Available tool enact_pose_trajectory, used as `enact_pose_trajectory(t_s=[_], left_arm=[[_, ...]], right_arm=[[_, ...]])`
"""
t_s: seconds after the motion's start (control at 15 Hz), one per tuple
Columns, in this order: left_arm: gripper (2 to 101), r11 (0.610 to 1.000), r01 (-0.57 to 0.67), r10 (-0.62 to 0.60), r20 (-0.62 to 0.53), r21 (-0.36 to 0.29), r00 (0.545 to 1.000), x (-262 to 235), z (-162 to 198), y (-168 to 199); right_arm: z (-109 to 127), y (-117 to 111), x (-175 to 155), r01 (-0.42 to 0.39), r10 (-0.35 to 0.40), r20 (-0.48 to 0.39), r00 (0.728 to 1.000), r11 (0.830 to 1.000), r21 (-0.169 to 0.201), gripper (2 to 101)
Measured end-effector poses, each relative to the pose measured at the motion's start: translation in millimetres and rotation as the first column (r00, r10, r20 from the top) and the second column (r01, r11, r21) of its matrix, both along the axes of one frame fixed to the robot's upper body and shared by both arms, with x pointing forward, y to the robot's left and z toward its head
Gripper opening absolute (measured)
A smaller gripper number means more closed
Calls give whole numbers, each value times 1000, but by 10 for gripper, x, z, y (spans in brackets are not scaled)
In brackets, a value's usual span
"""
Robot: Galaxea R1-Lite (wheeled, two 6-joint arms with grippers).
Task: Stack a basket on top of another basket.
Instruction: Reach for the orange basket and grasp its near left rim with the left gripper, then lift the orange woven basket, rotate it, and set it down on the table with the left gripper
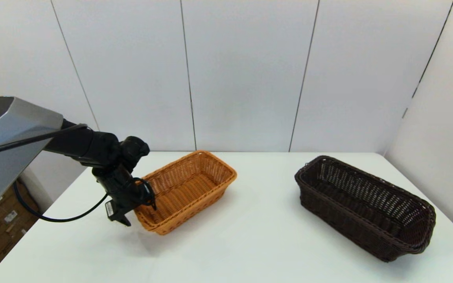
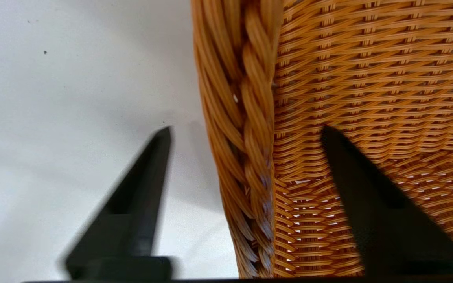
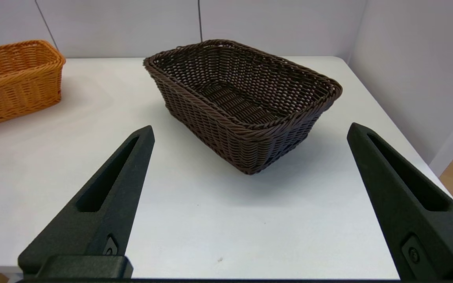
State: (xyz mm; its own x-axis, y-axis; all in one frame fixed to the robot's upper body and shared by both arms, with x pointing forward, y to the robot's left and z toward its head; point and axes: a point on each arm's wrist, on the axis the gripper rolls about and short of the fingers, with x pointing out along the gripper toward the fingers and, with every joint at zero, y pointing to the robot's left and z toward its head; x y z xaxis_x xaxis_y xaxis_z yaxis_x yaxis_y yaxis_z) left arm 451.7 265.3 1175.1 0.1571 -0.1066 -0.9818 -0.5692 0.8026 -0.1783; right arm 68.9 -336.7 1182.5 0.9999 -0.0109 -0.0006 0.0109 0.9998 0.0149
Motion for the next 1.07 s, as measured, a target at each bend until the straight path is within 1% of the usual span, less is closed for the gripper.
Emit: enact_pose_trajectory(t_s=[0.27,0.33,0.4,0.53,0.73,0.93,1.07], left_arm=[[412,1000,0,0,-12,1,1000,6,-43,0],[138,1000,0,0,-16,2,1000,18,-76,-2],[159,1000,-2,2,-9,-2,1000,41,-105,-3],[159,1000,-2,2,-8,-7,1000,55,-146,-3],[159,1000,-2,2,0,-20,1000,49,-105,11],[154,998,-3,5,31,-70,999,32,49,68],[153,995,30,-24,67,-99,997,-2,194,75]], right_arm=[[0,0,0,0,0,0,1000,1000,0,973],[0,0,0,0,0,0,1000,1000,0,973],[0,0,0,0,0,0,1000,1000,0,973],[0,0,0,0,0,0,1000,1000,1,973],[0,0,0,0,0,0,1000,1000,0,973],[0,0,0,0,0,0,1000,1000,0,973],[0,0,0,0,0,0,1000,1000,0,973]])
